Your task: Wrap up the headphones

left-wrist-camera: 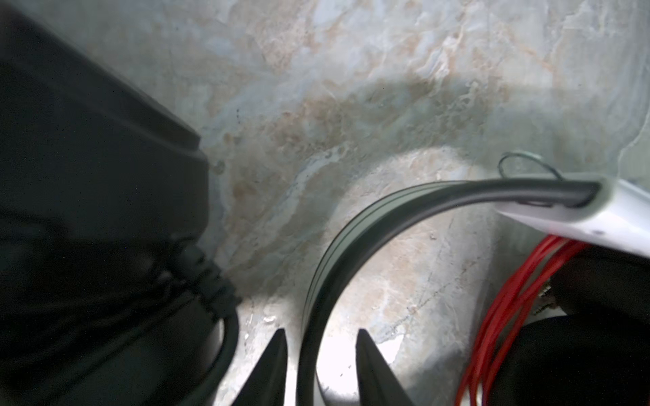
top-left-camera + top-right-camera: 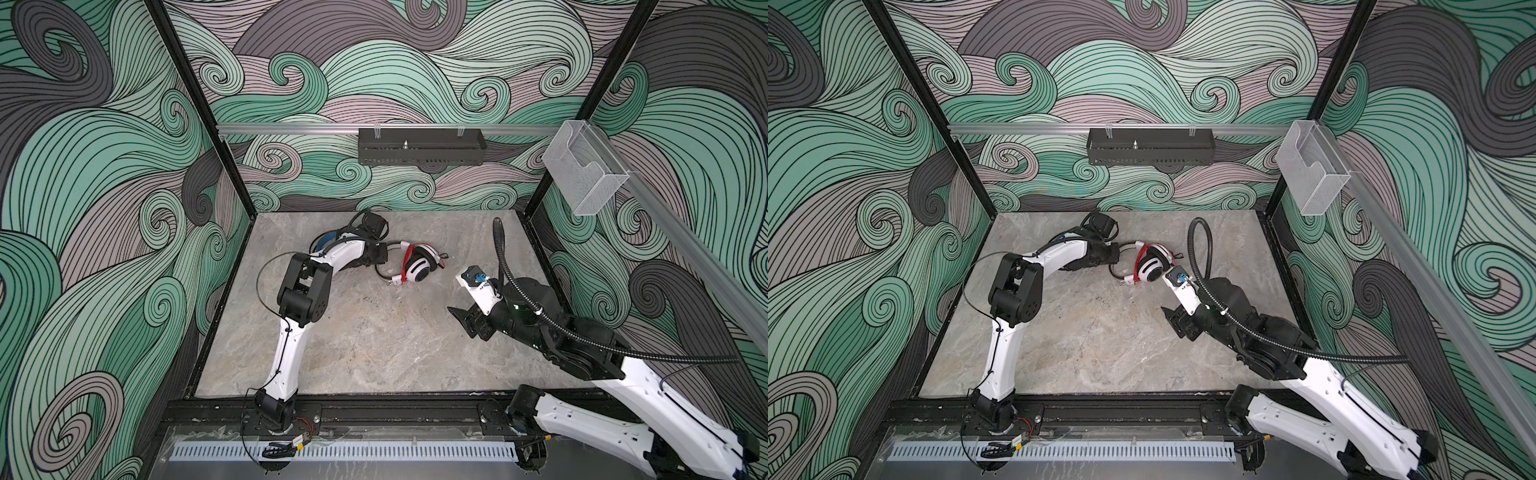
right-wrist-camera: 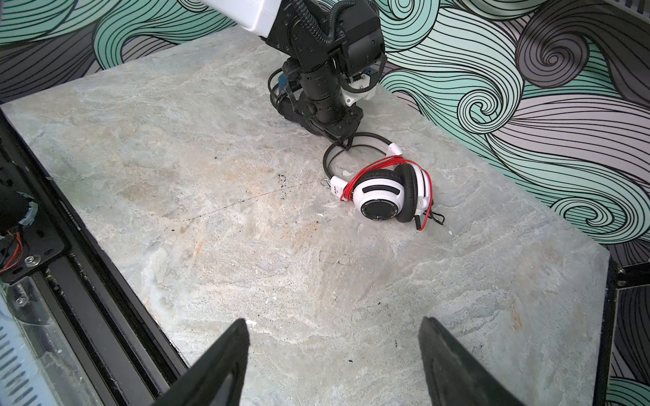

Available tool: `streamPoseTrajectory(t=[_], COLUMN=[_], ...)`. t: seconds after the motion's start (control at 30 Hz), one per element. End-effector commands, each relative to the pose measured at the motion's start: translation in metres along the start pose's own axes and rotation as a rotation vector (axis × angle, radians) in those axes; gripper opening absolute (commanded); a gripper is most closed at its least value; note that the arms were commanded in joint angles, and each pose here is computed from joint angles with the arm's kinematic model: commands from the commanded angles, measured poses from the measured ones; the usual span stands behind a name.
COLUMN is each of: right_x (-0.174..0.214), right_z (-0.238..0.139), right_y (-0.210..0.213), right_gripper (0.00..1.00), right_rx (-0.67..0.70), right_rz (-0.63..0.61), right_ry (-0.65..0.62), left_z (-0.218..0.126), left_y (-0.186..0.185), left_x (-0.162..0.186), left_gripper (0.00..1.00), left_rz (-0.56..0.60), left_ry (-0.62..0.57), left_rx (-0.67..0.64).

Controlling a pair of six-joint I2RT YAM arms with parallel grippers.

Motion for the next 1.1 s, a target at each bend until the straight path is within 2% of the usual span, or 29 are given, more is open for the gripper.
streamPoseTrajectory(t=[0.0, 0.23, 0.33, 0.4, 0.57, 0.67, 0.73, 0.8, 0.87, 0.93, 1.07], right_x=[-0.014, -0.016, -0.013, -0.009, 0.005, 0.019, 0.032, 0.051, 0.070, 0.085, 0.106], right_z=[-0.005, 0.003, 0.007, 0.010, 0.013, 0.015, 0.019, 0.024, 0.024, 0.025, 0.046], right_y=[-0.004, -0.013, -0.021, -0.030, -0.060, -0.082, -0.097, -0.113, -0.133, -0.149, -0.168], right_gripper=[0.77, 0.79, 0.90, 0.99, 0.99, 0.99, 0.99, 0.99, 0.99, 0.99, 0.99], right_rx=[0.013, 0.061, 0.116, 0.169, 0.330, 0.448, 0.507, 0.585, 0.695, 0.783, 0.810], right_rz=[0.004, 0.052, 0.085, 0.109, 0.172, 0.247, 0.324, 0.408, 0.495, 0.519, 0.444], right_ry=[-0.048, -0.075, -0.078, -0.084, -0.107, -0.144, -0.168, -0.185, -0.216, -0.250, -0.256], left_z=[-0.016, -0.075, -0.110, -0.133, -0.197, -0.223, -0.232, -0.237, -0.244, -0.252, -0.255], left_y=[-0.005, -0.020, -0.033, -0.044, -0.060, -0.041, -0.015, 0.020, 0.053, 0.083, 0.135], left_x=[-0.011, -0.035, -0.033, -0.024, 0.024, 0.071, 0.102, 0.134, 0.158, 0.172, 0.186], left_gripper=[0.41, 0.64, 0.68, 0.70, 0.74, 0.80, 0.93, 0.99, 0.99, 0.99, 0.99], left_rz=[0.025, 0.120, 0.164, 0.183, 0.252, 0.231, 0.214, 0.163, 0.126, 0.098, 0.026], left_ry=[-0.023, -0.122, -0.145, -0.153, -0.208, -0.225, -0.257, -0.280, -0.299, -0.339, -0.375], left_rx=[0.026, 0.061, 0.083, 0.115, 0.156, 0.148, 0.074, -0.039, -0.171, -0.298, -0.504])
Point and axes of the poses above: each gripper's point midway between its finger pads, its own z axis out along the fingers, its own y axis along the line the jaws close on, x = y × z, the point moved 1 cm from there along -z, back along the fingers, and after that the axes turned 11 degrees about z, right-handed, at the moved point
